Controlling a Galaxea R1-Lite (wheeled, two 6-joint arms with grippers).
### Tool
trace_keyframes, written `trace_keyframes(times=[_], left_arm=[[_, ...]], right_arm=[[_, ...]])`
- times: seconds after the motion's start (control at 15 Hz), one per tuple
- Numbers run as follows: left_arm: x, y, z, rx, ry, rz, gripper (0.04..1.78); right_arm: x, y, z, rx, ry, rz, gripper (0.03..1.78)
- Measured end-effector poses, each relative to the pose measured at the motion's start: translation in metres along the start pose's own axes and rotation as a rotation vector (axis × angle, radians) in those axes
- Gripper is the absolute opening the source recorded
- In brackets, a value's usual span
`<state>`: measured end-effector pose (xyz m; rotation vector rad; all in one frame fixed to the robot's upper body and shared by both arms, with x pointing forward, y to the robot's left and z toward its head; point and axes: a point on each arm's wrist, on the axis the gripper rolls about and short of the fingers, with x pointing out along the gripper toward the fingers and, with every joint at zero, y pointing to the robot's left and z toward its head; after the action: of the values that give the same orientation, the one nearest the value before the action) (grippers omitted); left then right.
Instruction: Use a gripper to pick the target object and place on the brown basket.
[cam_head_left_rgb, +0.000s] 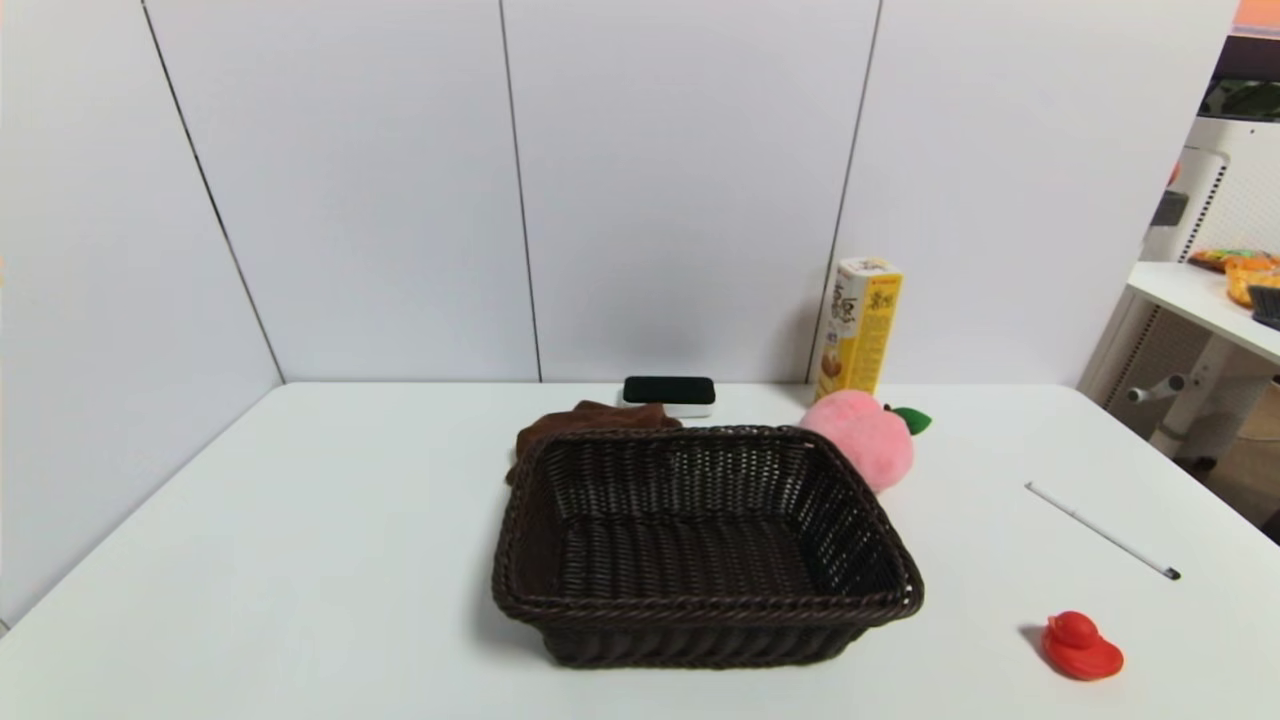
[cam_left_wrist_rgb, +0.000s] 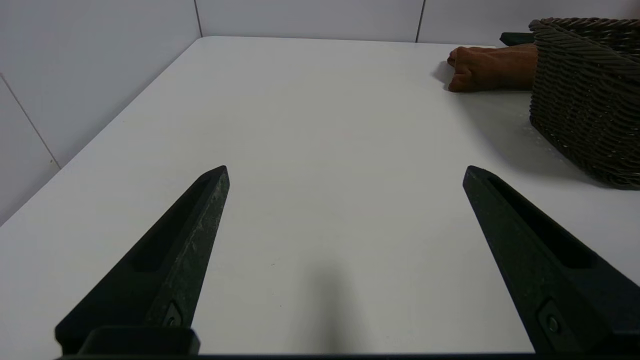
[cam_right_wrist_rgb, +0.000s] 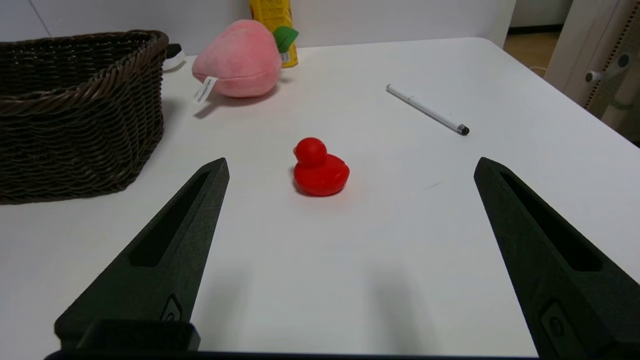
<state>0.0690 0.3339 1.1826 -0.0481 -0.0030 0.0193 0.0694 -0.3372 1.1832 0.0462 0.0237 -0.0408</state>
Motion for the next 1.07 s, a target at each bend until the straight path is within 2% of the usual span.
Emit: trace_keyframes(times=[0.13,0.27,0.47,0.67,0.87,1.07], left_arm=[[0.0,0.0,0.0,0.0,0.0,0.0,1.69],[0.0,0.0,0.0,0.0,0.0,0.0,1.69],[0.0,0.0,0.0,0.0,0.0,0.0,1.69],[0.0,0.0,0.0,0.0,0.0,0.0,1.69],[0.0,0.0,0.0,0.0,0.0,0.0,1.69],[0.0,0.0,0.0,0.0,0.0,0.0,1.69]], right_arm=[[0.0,0.001,0.013,-0.001,0.0,-0.001,1.69],[-0.001,0.002,0.041,-0.003,-0.031,0.006,1.69],[0.001,0.004,0.109,0.001,-0.1,0.043,1.69],[0.017,0.009,0.185,0.003,-0.162,0.107,1.69],[0.051,0.019,0.252,-0.004,-0.202,0.167,1.69],[0.098,0.036,0.307,-0.031,-0.233,0.217,1.69]])
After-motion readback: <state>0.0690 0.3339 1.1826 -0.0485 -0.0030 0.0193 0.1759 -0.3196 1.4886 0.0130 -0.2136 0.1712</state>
